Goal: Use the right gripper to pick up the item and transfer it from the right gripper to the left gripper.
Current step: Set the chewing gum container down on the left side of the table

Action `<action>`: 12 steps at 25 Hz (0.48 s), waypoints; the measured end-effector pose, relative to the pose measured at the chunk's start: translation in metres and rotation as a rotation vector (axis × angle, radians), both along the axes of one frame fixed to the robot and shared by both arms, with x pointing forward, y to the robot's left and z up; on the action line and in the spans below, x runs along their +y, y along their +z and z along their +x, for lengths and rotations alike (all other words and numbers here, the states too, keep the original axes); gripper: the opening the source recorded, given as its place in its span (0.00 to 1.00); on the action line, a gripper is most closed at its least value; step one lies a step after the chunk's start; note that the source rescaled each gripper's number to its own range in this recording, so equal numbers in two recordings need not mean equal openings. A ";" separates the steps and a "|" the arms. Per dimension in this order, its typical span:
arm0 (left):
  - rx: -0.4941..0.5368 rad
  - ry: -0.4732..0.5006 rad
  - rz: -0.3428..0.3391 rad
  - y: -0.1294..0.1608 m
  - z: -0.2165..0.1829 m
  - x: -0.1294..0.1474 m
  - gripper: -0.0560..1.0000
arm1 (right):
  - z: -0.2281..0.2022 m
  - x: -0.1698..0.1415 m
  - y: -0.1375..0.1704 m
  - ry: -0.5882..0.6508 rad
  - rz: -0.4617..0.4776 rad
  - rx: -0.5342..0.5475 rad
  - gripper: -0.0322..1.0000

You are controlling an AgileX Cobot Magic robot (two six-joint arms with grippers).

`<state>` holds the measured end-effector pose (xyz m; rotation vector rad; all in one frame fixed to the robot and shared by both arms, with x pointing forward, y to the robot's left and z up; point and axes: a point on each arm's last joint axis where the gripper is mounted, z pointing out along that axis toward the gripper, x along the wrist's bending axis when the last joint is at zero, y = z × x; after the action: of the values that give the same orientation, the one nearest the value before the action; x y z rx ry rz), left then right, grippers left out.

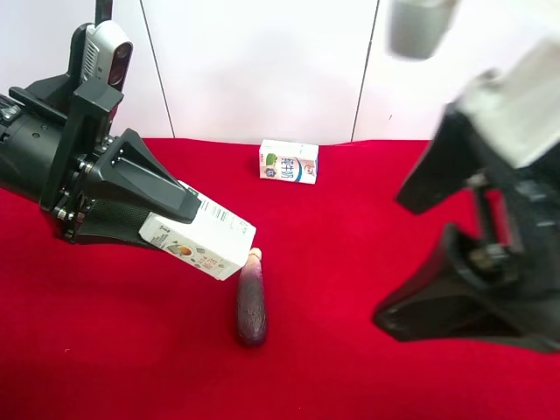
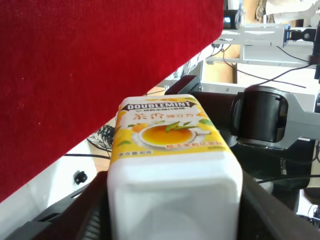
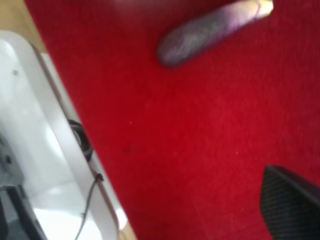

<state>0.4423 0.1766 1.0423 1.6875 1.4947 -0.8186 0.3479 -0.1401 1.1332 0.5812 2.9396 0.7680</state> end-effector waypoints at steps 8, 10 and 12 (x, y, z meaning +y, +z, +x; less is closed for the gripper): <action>0.009 -0.018 -0.007 0.001 -0.002 0.000 0.07 | -0.043 -0.055 -0.016 -0.109 0.058 0.001 0.99; 0.010 -0.019 -0.007 0.001 -0.002 0.000 0.07 | -0.054 -0.069 -0.030 -0.131 0.047 0.002 0.99; 0.011 -0.020 -0.008 0.001 -0.002 0.000 0.07 | -0.066 -0.086 -0.042 -0.143 0.066 -0.020 0.99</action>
<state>0.4402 0.1762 1.0428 1.6974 1.4824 -0.8440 0.2817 -0.2258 1.0909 0.7735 2.8261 0.8515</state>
